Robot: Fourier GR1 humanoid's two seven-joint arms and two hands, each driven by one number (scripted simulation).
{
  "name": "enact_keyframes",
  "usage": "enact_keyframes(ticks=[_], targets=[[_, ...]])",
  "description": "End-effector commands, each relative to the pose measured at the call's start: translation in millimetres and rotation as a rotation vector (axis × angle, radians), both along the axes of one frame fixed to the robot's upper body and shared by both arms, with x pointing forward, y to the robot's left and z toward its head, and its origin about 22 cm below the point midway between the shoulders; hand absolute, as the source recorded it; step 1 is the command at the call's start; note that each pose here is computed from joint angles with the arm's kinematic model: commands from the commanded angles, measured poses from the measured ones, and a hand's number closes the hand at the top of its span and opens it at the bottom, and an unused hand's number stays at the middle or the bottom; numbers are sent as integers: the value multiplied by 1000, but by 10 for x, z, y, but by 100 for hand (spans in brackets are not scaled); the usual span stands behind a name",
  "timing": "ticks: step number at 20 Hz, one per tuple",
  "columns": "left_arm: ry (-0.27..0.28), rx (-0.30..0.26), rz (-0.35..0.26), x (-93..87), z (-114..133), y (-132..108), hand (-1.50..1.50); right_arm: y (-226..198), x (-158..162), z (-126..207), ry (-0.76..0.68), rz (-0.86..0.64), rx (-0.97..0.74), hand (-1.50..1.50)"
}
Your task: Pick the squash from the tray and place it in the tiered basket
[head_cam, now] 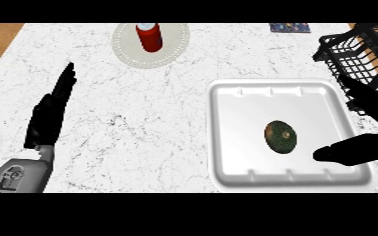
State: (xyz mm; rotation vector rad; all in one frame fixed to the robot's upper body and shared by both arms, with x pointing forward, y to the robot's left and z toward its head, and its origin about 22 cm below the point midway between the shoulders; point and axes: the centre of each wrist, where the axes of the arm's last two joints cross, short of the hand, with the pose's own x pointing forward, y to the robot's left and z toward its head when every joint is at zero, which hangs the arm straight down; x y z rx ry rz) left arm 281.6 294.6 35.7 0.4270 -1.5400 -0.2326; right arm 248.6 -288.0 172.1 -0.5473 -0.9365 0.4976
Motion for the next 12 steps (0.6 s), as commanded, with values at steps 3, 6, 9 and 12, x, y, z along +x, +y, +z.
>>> enact_keyframes(ticks=[3,6,9,12], targets=[[18,10,4,6,-87,-99,0,213,86,-152,148,-20,-57,-150],[9,0,-2,-42,68,41,0,177,144,-234,173,-28,-79,-150],[15,1,0,-61,24,-114,0,226,29,-366,179,-11,-77,-150],[14,3,2,-93,-105,5,0,388,125,-217,169,-2,-92,-150]])
